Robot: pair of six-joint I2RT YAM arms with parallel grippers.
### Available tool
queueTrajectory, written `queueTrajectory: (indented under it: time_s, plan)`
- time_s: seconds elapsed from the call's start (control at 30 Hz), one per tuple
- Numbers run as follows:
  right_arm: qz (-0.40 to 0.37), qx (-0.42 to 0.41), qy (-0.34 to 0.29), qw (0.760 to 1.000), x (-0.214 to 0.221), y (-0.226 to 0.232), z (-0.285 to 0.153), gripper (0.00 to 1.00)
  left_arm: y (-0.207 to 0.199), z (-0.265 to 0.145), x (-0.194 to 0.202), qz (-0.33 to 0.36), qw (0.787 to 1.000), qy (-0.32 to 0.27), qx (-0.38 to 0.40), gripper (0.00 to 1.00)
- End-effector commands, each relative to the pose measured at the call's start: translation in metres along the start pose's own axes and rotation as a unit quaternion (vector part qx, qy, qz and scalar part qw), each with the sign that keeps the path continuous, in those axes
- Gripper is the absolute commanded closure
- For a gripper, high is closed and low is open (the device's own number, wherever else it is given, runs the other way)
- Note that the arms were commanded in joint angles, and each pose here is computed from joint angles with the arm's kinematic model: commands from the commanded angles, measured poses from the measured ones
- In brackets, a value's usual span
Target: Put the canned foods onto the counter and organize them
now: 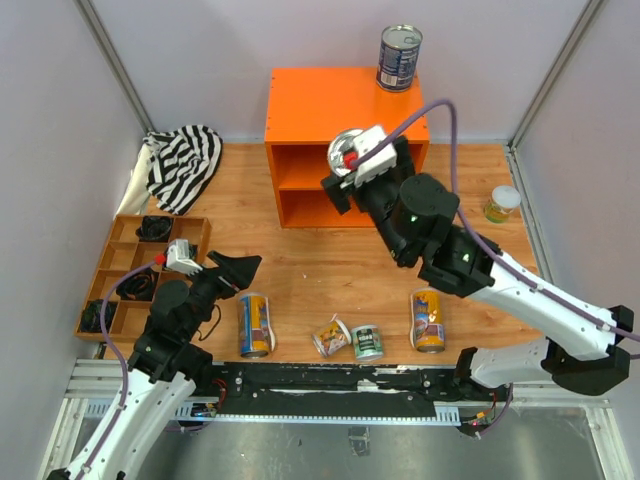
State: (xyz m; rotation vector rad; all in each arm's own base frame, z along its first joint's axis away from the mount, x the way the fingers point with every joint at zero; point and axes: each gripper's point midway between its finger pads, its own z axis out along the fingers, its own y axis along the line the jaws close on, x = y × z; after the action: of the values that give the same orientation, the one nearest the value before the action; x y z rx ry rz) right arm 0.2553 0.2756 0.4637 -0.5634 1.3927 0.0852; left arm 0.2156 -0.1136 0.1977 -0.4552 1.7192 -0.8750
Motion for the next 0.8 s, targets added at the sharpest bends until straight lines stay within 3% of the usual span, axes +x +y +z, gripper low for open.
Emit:
queueTrajectory:
  time_s: [0.0,0.77]
  plan:
    - [0.124,0.051,-0.077,0.988,-0.059,-0.069,-0.001,0.99,-0.011,0.002,-0.007,0.008,1.000,-0.011,0.019,0.04]
    - [0.222,0.100,-0.040,0.969,-0.044,-0.156,0.081,0.99,-0.011,0.006,-0.007,0.024,0.999,-0.010,0.021,0.04]
